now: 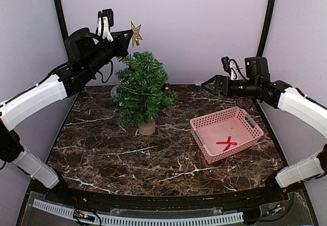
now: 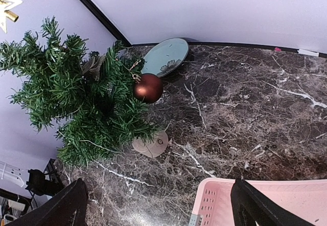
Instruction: Decorate the small christmas tree
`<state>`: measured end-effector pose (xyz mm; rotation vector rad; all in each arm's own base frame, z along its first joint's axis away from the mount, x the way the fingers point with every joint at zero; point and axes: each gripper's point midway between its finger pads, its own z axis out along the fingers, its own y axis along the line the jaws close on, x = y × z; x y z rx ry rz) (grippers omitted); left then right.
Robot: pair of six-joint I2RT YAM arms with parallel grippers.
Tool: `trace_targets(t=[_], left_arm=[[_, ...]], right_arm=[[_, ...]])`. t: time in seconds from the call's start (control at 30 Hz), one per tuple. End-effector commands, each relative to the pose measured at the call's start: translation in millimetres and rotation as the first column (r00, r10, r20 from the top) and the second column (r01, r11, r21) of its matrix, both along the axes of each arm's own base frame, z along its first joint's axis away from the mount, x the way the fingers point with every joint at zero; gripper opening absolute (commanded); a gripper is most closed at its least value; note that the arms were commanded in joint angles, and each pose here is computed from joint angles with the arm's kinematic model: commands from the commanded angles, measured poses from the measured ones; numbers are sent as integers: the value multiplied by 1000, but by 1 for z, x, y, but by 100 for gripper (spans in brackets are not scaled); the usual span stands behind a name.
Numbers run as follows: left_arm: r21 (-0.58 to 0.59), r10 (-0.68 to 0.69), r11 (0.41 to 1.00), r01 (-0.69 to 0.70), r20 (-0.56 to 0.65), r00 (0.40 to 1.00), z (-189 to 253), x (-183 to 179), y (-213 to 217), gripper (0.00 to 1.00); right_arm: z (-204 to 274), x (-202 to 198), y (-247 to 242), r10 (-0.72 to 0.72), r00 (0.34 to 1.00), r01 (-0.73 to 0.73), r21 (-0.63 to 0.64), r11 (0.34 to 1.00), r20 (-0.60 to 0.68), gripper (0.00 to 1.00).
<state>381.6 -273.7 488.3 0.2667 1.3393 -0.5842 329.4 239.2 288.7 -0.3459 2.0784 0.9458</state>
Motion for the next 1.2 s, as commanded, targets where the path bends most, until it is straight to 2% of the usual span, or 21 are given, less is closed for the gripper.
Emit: trace_targets(t=[0.0, 0.3, 0.6, 1.0, 1.17], left_arm=[[-19, 6, 1000, -7, -14, 1000, 0, -1, 4, 0], [-41, -11, 999, 9, -60, 998, -12, -3, 4, 0], [-47, 34, 998, -37, -81, 996, -19, 0, 12, 0], [-103, 36, 994, -39, -27, 999, 12, -19, 29, 0], [-106, 24, 994, -28, -40, 999, 9, -20, 28, 0]], right_arm=[[3, 3, 4, 13, 999, -13, 10, 1000, 29, 98], [-1, 5, 5, 13, 1000, -13, 5, 1000, 22, 98], [-3, 6, 5, 13, 1000, -13, 1, 1000, 18, 98], [-4, 6, 6, 16, 1000, -16, 5, 1000, 14, 98], [-3, 7, 7, 18, 1000, -18, 8, 1000, 14, 99]])
